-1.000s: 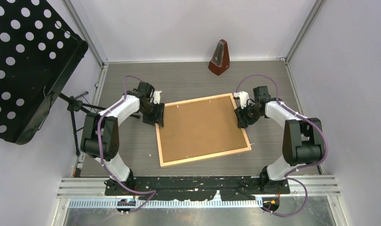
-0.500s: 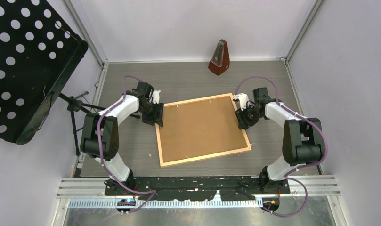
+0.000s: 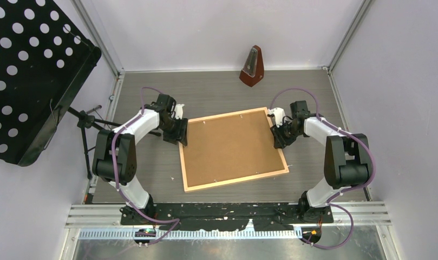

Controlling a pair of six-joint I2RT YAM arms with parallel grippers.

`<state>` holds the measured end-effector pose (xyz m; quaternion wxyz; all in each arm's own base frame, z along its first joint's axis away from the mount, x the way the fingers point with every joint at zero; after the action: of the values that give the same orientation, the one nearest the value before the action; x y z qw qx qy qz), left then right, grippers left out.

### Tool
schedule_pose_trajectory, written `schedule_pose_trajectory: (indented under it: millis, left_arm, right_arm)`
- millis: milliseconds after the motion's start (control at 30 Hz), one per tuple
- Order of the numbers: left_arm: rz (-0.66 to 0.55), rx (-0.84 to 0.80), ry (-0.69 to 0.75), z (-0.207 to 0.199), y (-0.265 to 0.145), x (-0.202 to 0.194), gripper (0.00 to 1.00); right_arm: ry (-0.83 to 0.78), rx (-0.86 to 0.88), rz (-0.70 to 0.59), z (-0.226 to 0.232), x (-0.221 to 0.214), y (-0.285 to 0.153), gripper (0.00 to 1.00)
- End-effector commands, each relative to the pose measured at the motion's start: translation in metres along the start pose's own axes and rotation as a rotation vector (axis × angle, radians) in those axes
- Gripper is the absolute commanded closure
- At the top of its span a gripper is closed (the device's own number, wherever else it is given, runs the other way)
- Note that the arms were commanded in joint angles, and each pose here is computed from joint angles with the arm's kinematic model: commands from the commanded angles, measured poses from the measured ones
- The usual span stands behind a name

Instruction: Put the photo into the frame

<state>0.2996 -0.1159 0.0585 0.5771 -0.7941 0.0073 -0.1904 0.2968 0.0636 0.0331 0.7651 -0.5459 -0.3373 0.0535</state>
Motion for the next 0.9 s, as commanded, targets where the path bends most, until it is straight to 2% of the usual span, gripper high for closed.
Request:
schedule_pose_trajectory:
  millis: [0,600,867]
  left_arm:
    - [-0.031,-0.014,0.017,0.000,-0.002,0.008,0.48]
    - [-0.033,-0.021,0.014,0.001,-0.003,0.008,0.49]
    - [-0.034,-0.023,0.012,0.001,-0.003,0.008,0.49]
  right_arm:
    - [-0.014,-0.020,-0.038,-0.008,0.013,0.002,0.61]
    - [0.006,-0.020,-0.109,-0.010,0.033,-0.007,0.69]
    - [0.075,0.015,-0.150,-0.012,0.036,-0.012,0.69]
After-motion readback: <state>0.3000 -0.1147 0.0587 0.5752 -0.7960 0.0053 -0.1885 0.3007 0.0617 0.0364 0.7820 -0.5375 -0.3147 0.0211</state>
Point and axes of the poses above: each gripper's point midway between its finger pads, its own y axis out along the fingers, its own z axis along the line the jaws close on, x = y × z, the point moved 1 cm from there along -y, back along the fingers, and after that the axes turned 6 degrees about y, right-handed, at the moved point
